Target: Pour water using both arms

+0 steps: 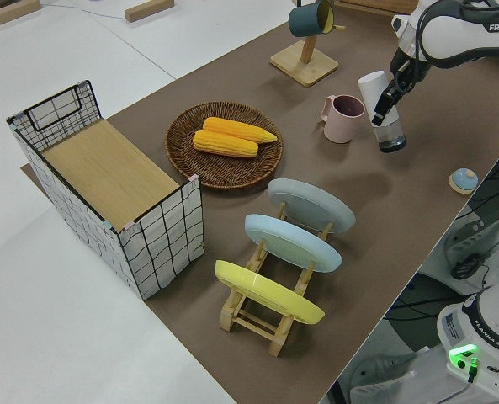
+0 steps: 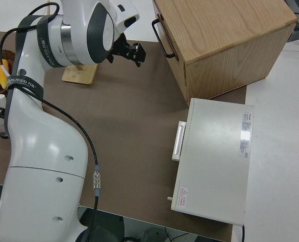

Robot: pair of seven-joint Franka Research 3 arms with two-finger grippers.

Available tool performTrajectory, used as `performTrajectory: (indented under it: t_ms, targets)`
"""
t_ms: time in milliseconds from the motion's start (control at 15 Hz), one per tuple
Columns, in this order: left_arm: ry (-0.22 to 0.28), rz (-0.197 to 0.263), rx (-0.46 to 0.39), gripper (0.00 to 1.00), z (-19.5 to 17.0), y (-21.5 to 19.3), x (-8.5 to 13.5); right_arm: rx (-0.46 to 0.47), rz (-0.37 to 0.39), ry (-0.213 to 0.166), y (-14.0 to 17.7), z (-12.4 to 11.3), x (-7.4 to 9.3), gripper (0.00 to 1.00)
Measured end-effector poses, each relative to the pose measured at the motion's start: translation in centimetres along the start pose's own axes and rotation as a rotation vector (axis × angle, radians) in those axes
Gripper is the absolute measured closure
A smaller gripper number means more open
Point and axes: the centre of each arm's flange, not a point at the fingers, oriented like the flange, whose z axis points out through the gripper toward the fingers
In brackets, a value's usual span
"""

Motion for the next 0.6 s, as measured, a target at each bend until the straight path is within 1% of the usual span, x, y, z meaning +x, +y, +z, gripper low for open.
performTrajectory:
  t_ms: [200, 600]
  targets:
    - [0.010, -0.004, 0.002, 0.36, -0.35, -0.09, -0.29, 0.000, 0.000, 0.000, 0.00, -0.01, 0.00, 0.01]
    - [0.014, -0.012, -0.005, 0.36, -0.43, -0.29, -0.14, 0.000, 0.000, 0.000, 0.00, -0.01, 0.00, 0.01]
